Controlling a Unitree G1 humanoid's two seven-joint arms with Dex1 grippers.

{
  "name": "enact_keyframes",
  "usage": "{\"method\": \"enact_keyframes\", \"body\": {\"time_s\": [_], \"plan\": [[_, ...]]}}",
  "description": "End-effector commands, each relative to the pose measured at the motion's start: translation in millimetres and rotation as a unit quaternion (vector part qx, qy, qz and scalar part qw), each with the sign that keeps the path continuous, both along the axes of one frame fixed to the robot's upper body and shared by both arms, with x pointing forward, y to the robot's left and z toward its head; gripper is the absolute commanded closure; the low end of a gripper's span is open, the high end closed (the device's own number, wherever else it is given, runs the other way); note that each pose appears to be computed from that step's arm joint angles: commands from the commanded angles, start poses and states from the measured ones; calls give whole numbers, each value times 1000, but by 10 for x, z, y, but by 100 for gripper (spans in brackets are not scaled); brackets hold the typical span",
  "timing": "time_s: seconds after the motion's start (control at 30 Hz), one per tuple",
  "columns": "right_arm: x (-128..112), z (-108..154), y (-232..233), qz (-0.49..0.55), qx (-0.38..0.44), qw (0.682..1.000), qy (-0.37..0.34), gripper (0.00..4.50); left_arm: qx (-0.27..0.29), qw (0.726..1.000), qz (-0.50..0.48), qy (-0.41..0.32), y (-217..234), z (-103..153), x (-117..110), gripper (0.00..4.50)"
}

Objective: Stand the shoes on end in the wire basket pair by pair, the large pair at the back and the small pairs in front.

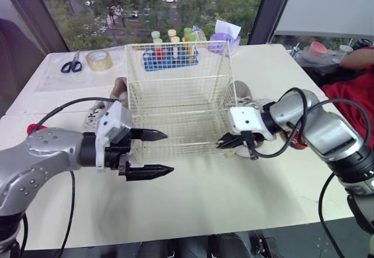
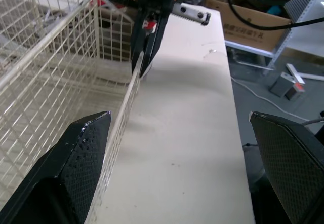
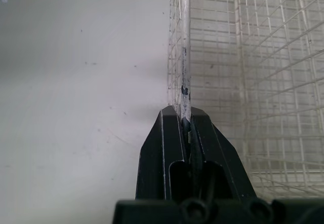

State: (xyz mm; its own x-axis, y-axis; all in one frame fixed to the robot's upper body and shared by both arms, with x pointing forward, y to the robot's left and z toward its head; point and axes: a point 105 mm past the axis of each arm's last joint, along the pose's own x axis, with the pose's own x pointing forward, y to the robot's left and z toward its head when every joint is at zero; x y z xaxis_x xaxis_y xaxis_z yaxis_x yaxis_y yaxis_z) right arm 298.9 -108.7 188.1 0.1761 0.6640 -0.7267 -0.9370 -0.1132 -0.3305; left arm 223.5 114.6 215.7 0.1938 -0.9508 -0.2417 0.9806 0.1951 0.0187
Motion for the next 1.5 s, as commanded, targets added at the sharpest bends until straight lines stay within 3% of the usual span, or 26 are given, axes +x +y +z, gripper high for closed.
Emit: {"method": "enact_keyframes", "body": {"time_s": [0.03,0.13,0.27,0.43,0.53,0.57,0.67,0.73,0.87,1.2,1.4,1.5], "plan": [[17,114,49,13,16,999,-31,447,-1,1000,-6,-17,-14,60,-2,0],[49,170,28,-2,30,999,-39,355,-12,1000,-8,-5,-6,73,-15,0],[7,461,43,-30,97,994,-39,156,-37,999,-11,10,15,142,-36,0],[-296,1075,-24,-85,286,954,27,156,-88,995,29,37,113,229,-8,0],[-290,1278,-267,-172,385,906,23,156,-142,985,43,94,94,197,-88,0],[-213,1306,-394,-223,425,877,-2,156,-143,982,37,117,55,129,-184,0],[-85,1018,-690,-362,475,799,-74,73,-142,975,39,165,-50,-70,-404,0],[-79,793,-752,-413,474,772,-92,5,-133,974,61,171,-68,-192,-423,0],[-83,220,-764,-500,452,732,-96,5,-86,975,91,183,-82,-539,-460,0],[77,-217,-927,-575,424,681,-159,5,-79,977,94,175,-103,-648,-414,0],[169,-589,-921,-595,390,691,-126,5,-72,980,90,165,-108,-651,-366,0],[161,-760,-910,-600,378,696,-110,87,-66,980,90,162,-94,-666,-343,0]]}}
